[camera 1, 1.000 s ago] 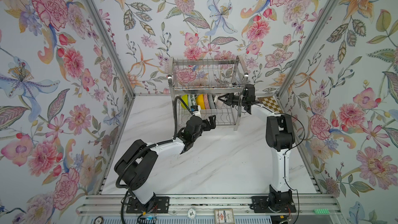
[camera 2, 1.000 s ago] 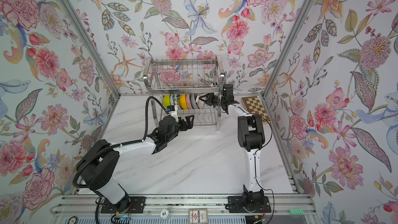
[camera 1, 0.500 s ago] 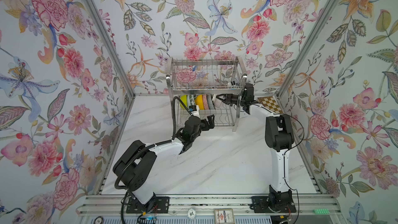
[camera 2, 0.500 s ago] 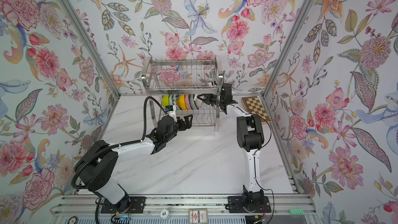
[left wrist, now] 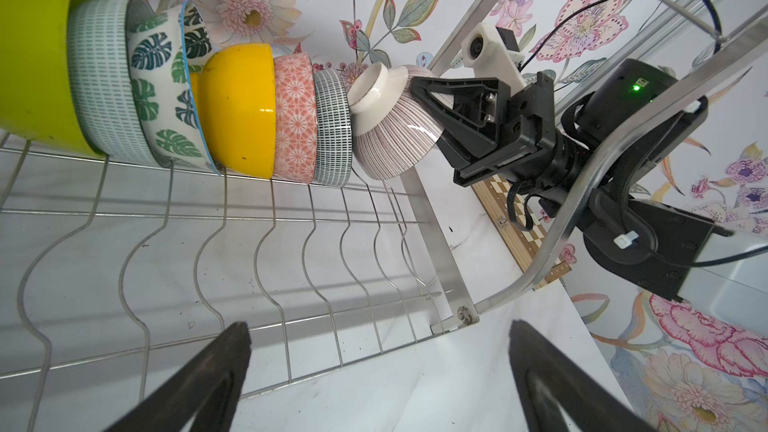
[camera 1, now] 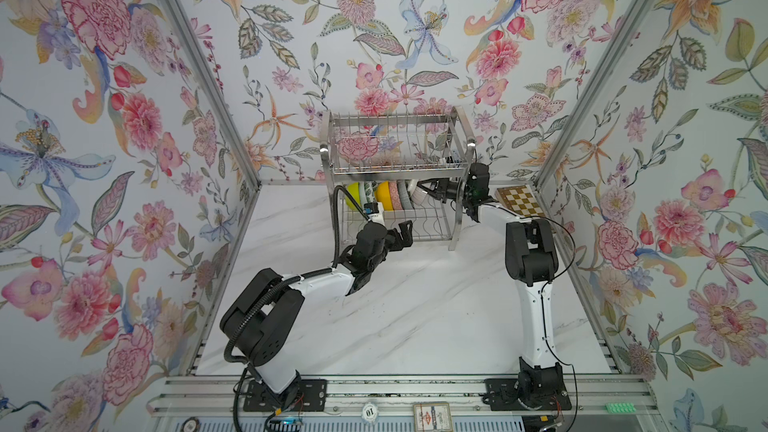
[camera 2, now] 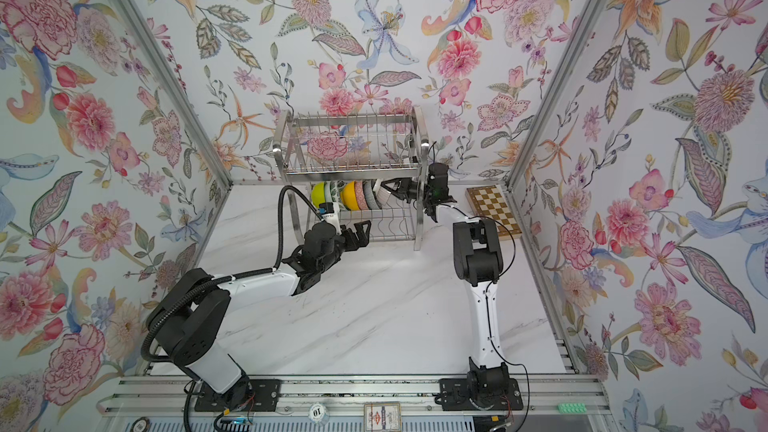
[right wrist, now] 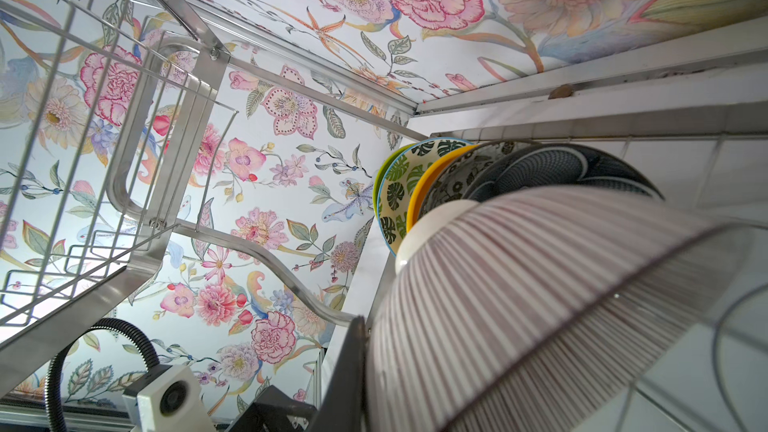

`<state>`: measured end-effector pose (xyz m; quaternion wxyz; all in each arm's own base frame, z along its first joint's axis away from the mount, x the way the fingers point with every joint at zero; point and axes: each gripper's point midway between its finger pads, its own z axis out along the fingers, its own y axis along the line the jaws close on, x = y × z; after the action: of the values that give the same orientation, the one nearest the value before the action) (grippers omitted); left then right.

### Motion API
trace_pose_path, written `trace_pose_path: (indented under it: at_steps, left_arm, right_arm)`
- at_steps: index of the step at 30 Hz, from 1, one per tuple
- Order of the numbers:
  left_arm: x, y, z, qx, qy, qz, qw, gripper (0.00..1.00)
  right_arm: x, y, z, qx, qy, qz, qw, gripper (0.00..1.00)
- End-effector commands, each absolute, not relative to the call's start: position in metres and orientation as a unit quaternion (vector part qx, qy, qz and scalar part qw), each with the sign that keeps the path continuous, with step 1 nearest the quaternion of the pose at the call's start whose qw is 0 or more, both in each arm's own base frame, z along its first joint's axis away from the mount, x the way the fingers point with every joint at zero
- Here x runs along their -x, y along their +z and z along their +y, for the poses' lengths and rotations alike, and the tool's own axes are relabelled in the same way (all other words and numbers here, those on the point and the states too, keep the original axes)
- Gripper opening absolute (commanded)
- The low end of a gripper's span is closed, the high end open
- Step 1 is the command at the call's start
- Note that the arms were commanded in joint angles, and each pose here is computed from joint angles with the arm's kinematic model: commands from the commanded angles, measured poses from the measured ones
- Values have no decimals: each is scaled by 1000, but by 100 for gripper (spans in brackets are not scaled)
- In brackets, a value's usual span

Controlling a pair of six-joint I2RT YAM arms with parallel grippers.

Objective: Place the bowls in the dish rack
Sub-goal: 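Lower the bowl into the slot next to the black-and-white bowl with the right gripper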

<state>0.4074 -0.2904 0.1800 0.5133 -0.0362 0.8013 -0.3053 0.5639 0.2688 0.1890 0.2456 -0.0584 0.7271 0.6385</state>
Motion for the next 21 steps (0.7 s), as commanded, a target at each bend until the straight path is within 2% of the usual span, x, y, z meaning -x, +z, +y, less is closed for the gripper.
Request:
trace_pose_path:
  at_steps: [1,21]
  left_arm:
    - [-415,182,-291,35,-304,802,513,99]
    - [-418,174,-291,35,-299,808,506,99]
  right_arm:
    - [-562,197,273,95,653,708,253,0]
    - [-552,170,271,93,666,698,246,0]
